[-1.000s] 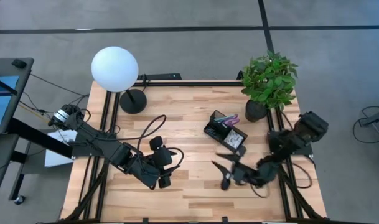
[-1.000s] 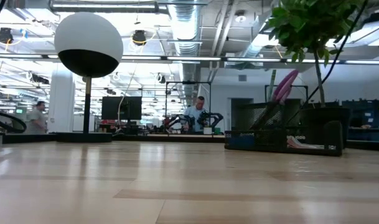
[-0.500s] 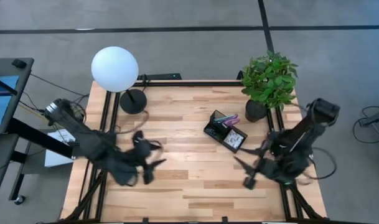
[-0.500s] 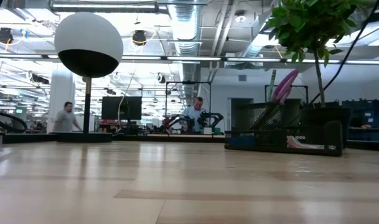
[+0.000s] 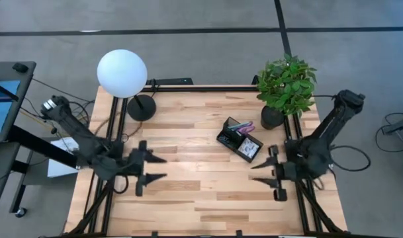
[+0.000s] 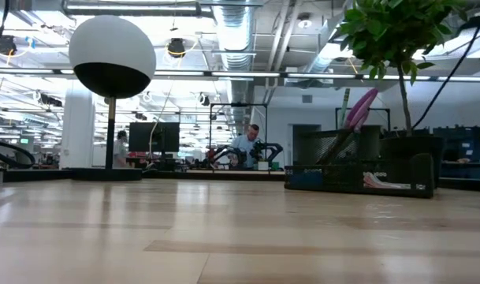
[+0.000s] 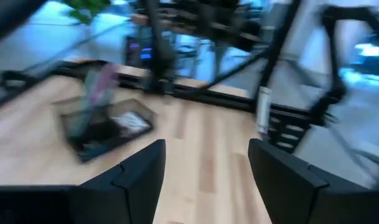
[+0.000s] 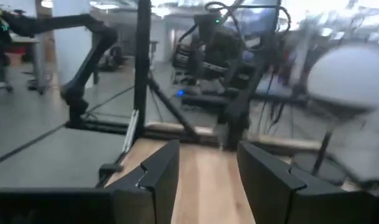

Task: Pick and place office supplies into organizer
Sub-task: Return to Home Position

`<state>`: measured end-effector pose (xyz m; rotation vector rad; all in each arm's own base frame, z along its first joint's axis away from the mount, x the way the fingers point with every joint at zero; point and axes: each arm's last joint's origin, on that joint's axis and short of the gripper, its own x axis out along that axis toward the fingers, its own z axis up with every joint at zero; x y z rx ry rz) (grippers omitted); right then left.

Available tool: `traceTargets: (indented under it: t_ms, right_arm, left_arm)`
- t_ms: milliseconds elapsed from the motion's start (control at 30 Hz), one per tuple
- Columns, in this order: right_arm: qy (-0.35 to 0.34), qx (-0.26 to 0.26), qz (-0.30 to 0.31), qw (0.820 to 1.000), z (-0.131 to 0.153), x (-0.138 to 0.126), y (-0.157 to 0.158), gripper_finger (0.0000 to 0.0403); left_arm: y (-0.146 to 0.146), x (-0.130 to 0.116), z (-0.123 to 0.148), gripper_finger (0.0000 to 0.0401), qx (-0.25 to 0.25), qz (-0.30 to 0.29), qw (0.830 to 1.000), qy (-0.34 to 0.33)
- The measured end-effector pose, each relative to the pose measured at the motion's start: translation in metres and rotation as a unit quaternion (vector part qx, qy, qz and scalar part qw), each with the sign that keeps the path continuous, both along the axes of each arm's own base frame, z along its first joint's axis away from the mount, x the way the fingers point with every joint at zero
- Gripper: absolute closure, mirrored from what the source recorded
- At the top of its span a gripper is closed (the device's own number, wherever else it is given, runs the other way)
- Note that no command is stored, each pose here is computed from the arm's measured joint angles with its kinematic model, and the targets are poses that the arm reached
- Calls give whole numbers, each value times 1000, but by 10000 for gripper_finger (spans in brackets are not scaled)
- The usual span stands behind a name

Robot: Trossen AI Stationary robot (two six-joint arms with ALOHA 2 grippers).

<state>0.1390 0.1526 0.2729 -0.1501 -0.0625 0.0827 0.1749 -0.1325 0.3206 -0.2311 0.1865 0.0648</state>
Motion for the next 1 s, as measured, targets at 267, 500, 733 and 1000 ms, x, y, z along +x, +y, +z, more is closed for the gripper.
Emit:
traceTargets:
  t_ms: [267,500,733,1000]
  right_arm:
    - [-23,25,-38,999,8,-8,-43,250]
    - [-32,84,4,996,-25,-36,-70,248]
    - [-98,102,3,990,-74,-51,-87,250]
    - [-120,69,-58,989,-67,-60,-100,246]
  left_arm:
    - [33,-41,-49,175,-45,-63,989,-123]
    - [61,-70,-89,175,-36,-67,985,-152]
    - [64,-76,-127,175,-40,-89,975,-199]
    - [68,-83,-116,175,14,-106,965,-240]
